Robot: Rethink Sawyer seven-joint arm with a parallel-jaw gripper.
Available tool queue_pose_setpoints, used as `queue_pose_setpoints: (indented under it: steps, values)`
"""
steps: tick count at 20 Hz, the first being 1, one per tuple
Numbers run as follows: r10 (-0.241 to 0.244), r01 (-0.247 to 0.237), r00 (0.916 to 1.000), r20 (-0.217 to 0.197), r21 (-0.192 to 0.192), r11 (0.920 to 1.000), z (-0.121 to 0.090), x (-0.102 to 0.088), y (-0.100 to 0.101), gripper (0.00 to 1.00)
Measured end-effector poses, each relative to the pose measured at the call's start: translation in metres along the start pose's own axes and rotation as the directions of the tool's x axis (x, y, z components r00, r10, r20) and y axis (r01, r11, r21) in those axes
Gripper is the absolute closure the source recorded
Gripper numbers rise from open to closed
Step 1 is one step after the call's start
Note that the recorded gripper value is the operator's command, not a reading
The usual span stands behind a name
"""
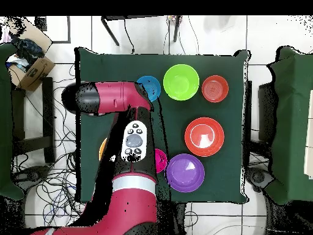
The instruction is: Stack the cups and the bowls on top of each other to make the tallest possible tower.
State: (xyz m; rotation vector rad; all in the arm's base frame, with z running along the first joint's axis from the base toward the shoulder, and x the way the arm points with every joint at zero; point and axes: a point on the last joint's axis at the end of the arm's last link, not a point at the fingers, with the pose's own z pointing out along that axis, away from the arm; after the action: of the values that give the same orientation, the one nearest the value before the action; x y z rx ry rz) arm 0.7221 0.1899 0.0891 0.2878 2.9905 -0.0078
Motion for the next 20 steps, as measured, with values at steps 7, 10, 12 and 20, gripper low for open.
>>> queue_pose_setpoints:
  steps: [7,10,12,20]
  values:
    - [-0.003,0.002,0.999,0.044,0.023,0.9997,0.013,-0.027,-0.011,0.0]
    - [-0.005,0.003,0.999,0.045,0.039,0.9992,0.028,-0.032,-0.016,0.0]
    - [-0.005,0.003,0.9993,0.037,0.047,0.9989,0.036,-0.032,-0.019,0.0]
    - [-0.003,0.008,0.9976,-0.069,0.079,0.9968,0.071,-0.012,-0.025,0.0]
